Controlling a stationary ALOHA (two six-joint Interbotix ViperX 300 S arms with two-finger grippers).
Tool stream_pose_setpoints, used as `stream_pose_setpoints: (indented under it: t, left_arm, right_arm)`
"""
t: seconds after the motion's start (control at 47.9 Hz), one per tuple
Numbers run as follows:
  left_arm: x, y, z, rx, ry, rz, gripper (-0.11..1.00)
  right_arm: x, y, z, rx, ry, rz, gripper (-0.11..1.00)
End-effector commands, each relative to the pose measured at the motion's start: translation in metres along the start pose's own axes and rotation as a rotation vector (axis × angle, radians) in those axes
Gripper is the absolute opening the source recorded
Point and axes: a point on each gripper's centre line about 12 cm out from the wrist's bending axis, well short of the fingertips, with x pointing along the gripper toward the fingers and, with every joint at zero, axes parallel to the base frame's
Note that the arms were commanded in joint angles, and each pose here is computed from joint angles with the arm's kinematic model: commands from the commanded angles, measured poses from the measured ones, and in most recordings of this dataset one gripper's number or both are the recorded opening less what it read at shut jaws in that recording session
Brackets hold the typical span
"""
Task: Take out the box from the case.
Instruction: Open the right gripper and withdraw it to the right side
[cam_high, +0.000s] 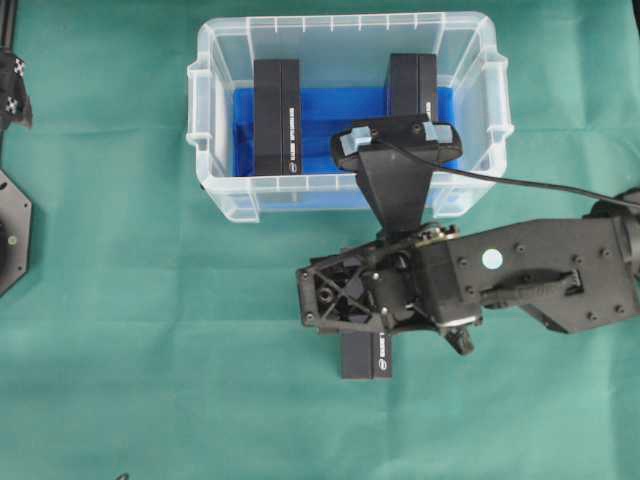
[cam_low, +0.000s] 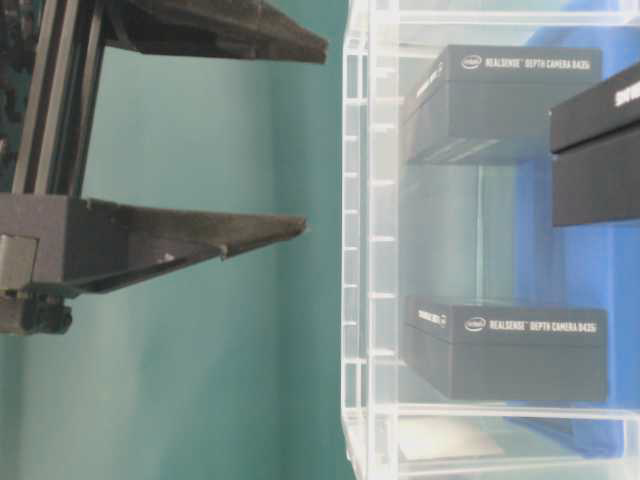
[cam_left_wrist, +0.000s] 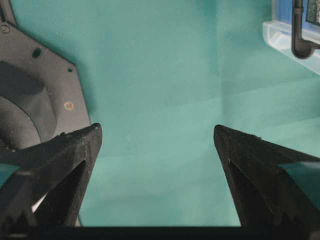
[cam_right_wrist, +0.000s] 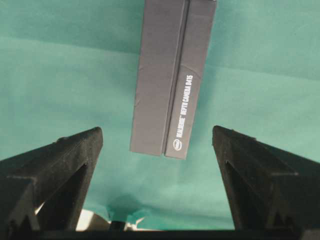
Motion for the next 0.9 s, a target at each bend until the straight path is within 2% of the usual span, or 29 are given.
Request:
stream_pose_setpoints:
  t: [0.0, 0.125, 0.292, 0.459, 0.689, 0.876]
  left_arm:
    - [-0.005, -0.002, 0.002, -0.004, -0.011, -0.017, 0.98]
    - [-0.005, -0.002, 0.002, 0.002, -0.011, -0.017, 0.98]
    - [-0.005, -0.002, 0.002, 0.004, -0.012, -0.018, 0.98]
    - [-0.005, -0.003, 0.001, 0.010, -0.010, -0.019, 0.98]
    - [-0.005, -0.002, 0.000, 0.011, -0.010, -0.019, 0.98]
    - [-0.006, 0.000, 0.000, 0.003, -0.014, -0.028, 0.98]
  right_arm:
    - [-0.024, -0.001, 0.002, 0.002, 0.016, 0.056, 0.87]
    - [-0.028, -0.005, -0.002, -0.014, 0.019, 0.057, 0.87]
    - [-0.027, -0.025, -0.009, -0.040, 0.009, 0.016, 0.87]
    - [-0.030, -0.058, -0.008, -0.037, 0.012, -0.015, 0.87]
    - [-0.042, -0.109, -0.002, -0.058, 0.022, -0.022, 0.87]
    - [-0.048, -0.150, 0.002, -0.026, 0.029, -0.025, 0.87]
